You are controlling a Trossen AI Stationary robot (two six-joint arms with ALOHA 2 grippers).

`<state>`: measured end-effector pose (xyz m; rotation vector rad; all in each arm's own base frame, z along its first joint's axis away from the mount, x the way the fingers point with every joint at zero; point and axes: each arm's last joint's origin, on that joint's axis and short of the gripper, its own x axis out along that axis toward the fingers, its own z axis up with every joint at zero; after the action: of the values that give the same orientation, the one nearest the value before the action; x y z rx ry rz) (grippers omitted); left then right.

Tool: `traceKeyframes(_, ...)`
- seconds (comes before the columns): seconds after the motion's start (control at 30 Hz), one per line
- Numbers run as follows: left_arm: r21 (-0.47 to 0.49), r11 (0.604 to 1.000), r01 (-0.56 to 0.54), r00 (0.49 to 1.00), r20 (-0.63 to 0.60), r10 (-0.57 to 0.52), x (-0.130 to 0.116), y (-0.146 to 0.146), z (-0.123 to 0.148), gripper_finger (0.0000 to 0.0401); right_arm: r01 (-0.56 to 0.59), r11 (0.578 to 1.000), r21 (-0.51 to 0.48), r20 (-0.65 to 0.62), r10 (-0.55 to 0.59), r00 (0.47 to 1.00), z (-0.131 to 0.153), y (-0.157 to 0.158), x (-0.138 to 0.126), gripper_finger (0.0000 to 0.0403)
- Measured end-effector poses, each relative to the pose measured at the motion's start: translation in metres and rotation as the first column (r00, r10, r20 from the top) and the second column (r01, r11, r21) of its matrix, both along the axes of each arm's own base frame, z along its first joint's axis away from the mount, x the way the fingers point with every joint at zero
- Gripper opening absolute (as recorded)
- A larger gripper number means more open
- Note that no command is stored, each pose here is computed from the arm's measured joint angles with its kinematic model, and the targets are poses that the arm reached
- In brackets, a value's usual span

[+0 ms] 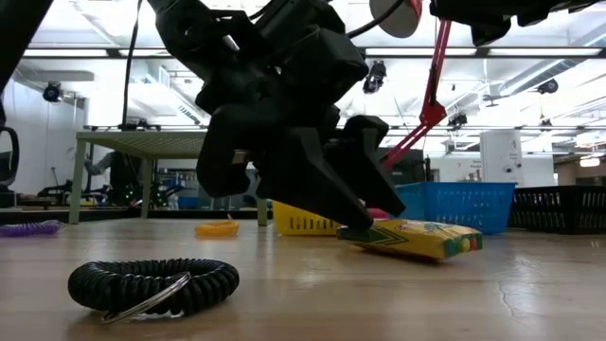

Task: Pick & Place Office Desk Supplies
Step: Put the crayon box into the yellow basket

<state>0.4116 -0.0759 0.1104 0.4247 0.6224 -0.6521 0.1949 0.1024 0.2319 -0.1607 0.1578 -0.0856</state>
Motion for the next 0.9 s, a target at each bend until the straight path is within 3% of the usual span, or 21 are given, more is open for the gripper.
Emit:
traceKeyframes(0.63, 0.024, 0.999, -0.04, 0.998, -0.045, 0.041, 0.001, 0.003, -0.015, 0.0236, -0.001, 1.0, 0.0, 0.0, 0.001, 1.0, 0.0, 0.0, 0.0, 0.0068)
traceKeyframes(0.9, 0.026, 0.999, -0.038, 0.998, -0.045, 0.039, 0.001, 0.003, -0.015, 0.0209, 0.0, 1.0, 0.0, 0.0, 0.0, 1.0, 0.0, 0.0, 0.0, 0.0068)
